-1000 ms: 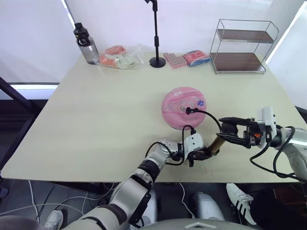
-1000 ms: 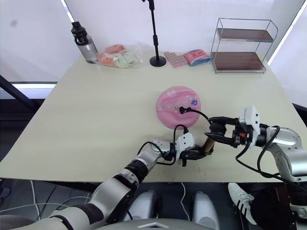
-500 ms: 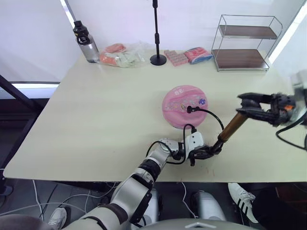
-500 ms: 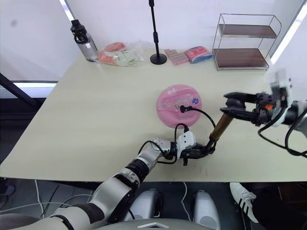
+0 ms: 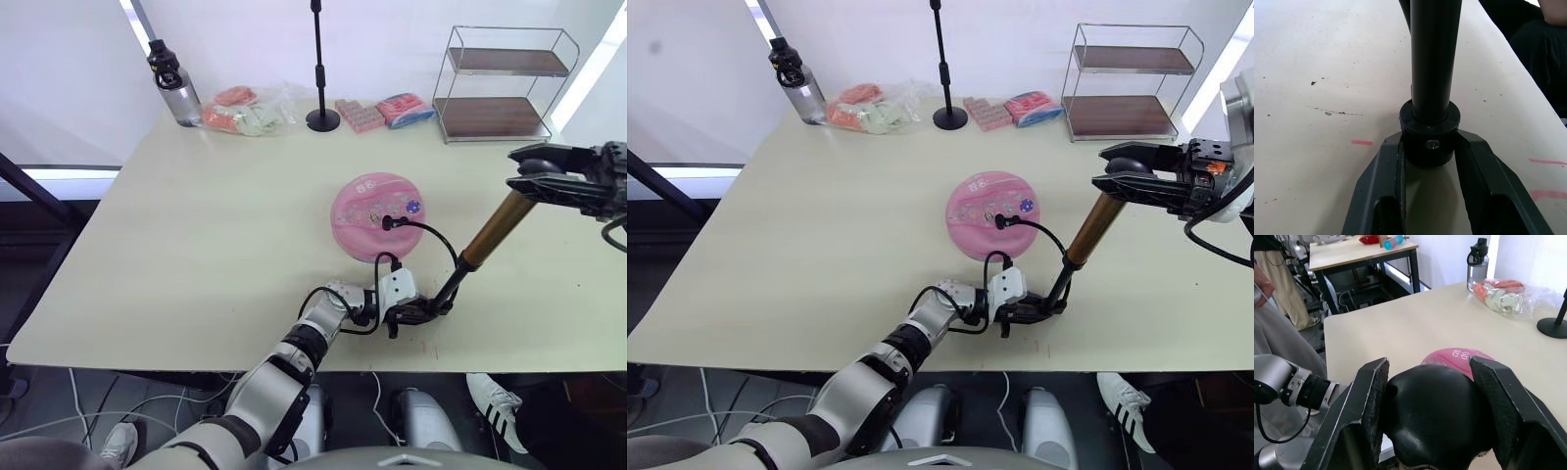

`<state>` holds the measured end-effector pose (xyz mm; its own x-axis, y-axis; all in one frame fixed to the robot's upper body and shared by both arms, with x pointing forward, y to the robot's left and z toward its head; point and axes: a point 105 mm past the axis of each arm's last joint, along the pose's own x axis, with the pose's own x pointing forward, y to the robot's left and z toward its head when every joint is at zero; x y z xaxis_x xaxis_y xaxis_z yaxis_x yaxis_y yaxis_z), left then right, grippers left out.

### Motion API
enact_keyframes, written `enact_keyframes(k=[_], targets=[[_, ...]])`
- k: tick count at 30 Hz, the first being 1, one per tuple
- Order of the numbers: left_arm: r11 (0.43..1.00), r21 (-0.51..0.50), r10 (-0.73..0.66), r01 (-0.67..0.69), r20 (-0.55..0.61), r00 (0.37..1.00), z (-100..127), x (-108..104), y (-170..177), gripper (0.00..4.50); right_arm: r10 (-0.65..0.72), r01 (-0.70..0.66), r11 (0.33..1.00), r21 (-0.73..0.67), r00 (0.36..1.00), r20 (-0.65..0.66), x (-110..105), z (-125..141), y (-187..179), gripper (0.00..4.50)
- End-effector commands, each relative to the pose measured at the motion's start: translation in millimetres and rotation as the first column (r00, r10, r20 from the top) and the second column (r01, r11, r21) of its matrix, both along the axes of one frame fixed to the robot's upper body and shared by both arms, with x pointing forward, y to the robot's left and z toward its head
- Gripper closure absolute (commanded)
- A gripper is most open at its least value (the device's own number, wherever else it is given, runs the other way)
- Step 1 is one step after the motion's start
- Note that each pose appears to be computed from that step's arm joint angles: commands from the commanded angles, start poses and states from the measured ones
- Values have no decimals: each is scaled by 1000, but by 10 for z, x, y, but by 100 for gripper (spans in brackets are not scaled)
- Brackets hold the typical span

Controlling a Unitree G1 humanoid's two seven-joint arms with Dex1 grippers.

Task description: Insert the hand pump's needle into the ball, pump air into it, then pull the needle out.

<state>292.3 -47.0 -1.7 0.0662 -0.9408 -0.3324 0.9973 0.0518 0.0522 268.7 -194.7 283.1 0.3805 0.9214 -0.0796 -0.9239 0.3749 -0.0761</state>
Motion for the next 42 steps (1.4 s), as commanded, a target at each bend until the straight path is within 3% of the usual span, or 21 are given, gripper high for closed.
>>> enact_keyframes(k=[1, 9, 14, 20, 25, 27, 32, 35, 42], targets=[[989, 145, 51, -32, -128, 990, -436, -142, 266, 350, 11, -9, 998, -66, 1000, 19, -55, -146, 15, 234], [989, 148, 45, -26, -124, 991, -443, -155, 271, 350, -5, -2, 994, -109, 998, -60, 15, -779, 63, 234], [989, 148, 46, -27, -125, 991, -447, -157, 274, 350, -17, 11, 998, -67, 995, -93, 59, -1154, 112, 234], [988, 151, 48, -29, -125, 991, -449, -154, 276, 350, -24, 17, 997, -75, 995, -101, 70, -1651, 197, 234], [988, 151, 50, -31, -126, 991, -451, -155, 271, 350, -35, 27, 994, -102, 996, -79, 52, -1912, 227, 234], [988, 151, 52, -33, -125, 991, -452, -153, 273, 350, -34, 29, 996, -87, 998, -59, 64, -1848, 226, 234], [987, 155, 54, -34, -124, 991, -456, -149, 279, 350, -30, 31, 999, -38, 999, 36, 125, -1376, 178, 234], [987, 156, 51, -32, -122, 991, -457, -149, 281, 350, -9, 9, 1000, 1, 996, 89, 109, -917, 123, 234], [987, 158, 47, -27, -125, 991, -462, -155, 281, 350, 16, -22, 999, 34, 985, 170, 10, -159, 57, 234]])
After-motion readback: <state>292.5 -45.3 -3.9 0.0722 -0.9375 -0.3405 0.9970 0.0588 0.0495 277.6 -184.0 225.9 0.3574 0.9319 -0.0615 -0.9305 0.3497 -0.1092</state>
